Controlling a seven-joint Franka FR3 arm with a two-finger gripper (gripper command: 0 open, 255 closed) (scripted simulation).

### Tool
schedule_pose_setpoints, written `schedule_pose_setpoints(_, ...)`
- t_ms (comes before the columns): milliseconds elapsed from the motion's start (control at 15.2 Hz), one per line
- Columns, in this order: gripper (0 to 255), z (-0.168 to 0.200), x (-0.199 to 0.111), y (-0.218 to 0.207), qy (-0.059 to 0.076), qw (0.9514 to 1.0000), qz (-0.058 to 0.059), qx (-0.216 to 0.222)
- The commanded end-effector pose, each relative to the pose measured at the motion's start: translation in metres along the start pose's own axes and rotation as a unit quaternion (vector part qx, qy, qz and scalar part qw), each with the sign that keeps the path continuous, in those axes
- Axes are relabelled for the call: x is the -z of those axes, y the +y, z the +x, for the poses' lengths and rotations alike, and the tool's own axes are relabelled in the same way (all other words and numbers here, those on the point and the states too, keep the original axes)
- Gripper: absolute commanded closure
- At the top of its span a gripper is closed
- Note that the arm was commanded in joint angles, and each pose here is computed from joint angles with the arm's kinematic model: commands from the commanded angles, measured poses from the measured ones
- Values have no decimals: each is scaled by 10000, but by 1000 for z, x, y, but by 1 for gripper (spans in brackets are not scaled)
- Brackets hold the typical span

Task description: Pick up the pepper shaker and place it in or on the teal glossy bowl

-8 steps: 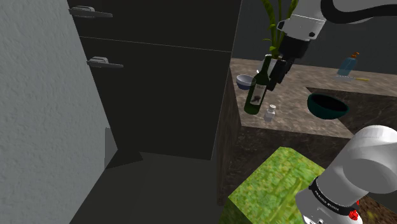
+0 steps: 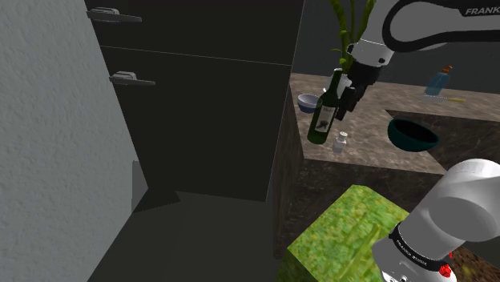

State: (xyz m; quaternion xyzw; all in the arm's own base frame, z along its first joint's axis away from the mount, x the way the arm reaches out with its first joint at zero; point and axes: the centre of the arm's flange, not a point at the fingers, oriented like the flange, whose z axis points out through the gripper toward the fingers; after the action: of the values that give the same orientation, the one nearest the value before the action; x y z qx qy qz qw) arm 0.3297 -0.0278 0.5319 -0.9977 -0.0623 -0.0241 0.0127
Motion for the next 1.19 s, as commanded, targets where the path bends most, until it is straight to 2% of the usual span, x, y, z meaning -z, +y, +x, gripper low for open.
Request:
schedule_pose_setpoints(0, 0, 4, -18, 20, -42, 10000, -31, -84)
schedule_pose_setpoints(924, 0, 13, -125, 165, -344, 9969, -232, -673)
schedule_pose_setpoints(1122, 0, 13, -137, 167, -347, 9968, -234, -679)
